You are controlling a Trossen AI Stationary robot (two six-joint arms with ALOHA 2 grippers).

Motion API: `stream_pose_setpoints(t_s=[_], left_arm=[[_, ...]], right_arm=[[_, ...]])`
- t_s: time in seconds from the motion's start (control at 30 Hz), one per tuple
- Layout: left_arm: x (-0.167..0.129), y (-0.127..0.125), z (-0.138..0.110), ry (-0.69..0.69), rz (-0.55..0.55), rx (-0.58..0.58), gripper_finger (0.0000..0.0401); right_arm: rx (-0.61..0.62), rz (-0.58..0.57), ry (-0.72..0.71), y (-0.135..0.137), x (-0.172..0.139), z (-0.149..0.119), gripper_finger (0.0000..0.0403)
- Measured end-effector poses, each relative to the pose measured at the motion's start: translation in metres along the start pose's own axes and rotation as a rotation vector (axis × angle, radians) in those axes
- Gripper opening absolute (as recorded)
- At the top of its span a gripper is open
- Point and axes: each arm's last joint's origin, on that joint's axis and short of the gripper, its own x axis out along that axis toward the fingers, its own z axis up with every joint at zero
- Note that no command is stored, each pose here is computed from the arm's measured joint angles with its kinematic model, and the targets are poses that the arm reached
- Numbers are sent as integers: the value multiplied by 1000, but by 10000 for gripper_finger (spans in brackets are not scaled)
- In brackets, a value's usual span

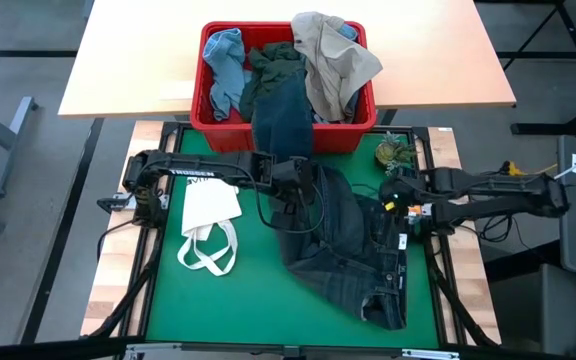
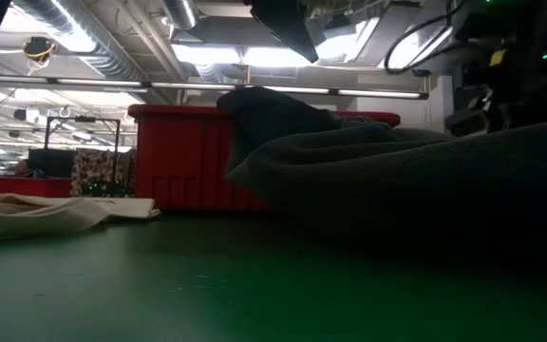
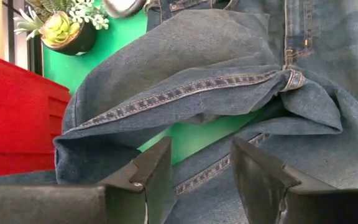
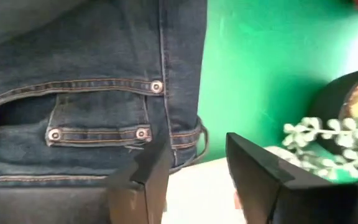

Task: Fold laundry
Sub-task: Remove the dark blue pants from the laundry bin

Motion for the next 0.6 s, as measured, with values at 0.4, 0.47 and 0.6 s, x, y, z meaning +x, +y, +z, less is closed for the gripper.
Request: stream_pose_setpoints(t_s=[0.4, 0.47, 0.6], left_arm=[[-1, -2, -4, 42, -15, 9, 160], [-3, -2, -5, 46, -15, 9, 160], [-12, -1, -5, 32, -11, 3, 160]], right_arm=[[-19, 73, 191, -19, 39, 17, 159], [-26, 86, 211, -21, 44, 18, 159], [-23, 95, 232, -25, 53, 21, 159]])
